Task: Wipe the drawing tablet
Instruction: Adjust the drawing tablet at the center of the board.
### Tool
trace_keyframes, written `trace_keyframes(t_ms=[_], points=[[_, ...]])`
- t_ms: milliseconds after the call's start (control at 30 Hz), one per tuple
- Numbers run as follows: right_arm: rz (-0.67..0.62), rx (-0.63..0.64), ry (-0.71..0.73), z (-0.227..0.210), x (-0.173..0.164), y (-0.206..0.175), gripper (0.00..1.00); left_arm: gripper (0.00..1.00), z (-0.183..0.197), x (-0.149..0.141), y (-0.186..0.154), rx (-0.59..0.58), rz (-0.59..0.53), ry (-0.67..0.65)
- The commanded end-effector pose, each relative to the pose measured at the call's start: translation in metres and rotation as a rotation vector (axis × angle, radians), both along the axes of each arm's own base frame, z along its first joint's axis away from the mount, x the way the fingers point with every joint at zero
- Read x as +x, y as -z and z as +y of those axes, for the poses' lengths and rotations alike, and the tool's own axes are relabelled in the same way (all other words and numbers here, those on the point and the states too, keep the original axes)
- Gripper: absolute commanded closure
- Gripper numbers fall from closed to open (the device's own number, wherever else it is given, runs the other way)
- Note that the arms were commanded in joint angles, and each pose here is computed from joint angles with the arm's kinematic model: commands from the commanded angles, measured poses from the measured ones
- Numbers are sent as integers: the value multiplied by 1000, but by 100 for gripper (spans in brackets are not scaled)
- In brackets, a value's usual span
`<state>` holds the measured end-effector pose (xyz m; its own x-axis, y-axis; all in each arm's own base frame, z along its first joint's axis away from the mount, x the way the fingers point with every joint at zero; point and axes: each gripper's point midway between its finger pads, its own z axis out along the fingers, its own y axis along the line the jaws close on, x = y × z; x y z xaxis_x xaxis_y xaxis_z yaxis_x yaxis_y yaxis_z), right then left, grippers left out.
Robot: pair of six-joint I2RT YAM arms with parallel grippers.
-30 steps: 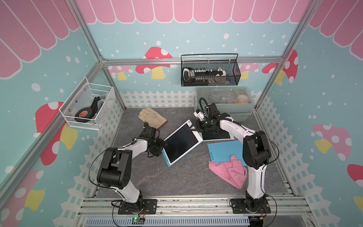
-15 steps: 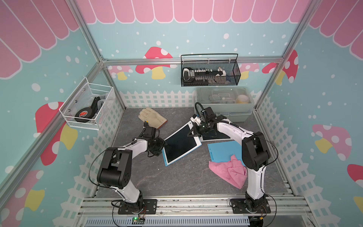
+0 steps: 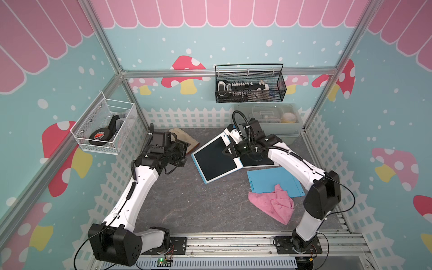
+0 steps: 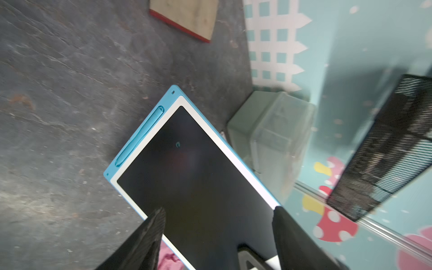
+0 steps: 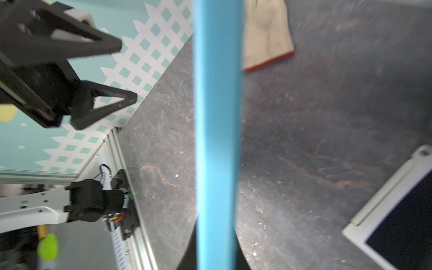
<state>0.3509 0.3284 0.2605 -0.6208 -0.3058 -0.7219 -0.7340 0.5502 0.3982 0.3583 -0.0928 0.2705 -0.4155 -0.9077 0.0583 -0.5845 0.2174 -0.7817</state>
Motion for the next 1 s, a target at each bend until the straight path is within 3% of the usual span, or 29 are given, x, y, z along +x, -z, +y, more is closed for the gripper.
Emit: trace_keyframes(t_ms=[0, 100, 167, 300, 467, 667, 833, 900, 967], points=[[-397, -46, -78, 2, -10, -36, 100, 27, -6, -9, 18, -138, 181, -80], [-661, -119, -133, 9, -28, -48, 100, 26, -18, -5, 5, -207, 166, -67], [-773, -176, -142, 12, -33, -51, 100, 23, -19, -3, -2, -224, 150, -73], [-914, -265, -136, 15, -38, -56, 100, 23, -28, -5, -7, -242, 150, -29], [-1102, -355, -145, 27, -51, -64, 100, 24, -39, -17, 13, -233, 201, 18], [-1289, -405, -213, 43, -75, -67, 100, 27, -38, -16, 21, -217, 202, 23], [-1368, -439, -246, 53, -89, -68, 100, 45, -40, -11, 23, -219, 182, 35], [-1397, -457, -258, 57, -95, -66, 100, 60, -40, -10, 21, -231, 155, 28], [-1415, -477, -255, 58, -96, -65, 98, 83, -41, -6, 19, -254, 124, 20]])
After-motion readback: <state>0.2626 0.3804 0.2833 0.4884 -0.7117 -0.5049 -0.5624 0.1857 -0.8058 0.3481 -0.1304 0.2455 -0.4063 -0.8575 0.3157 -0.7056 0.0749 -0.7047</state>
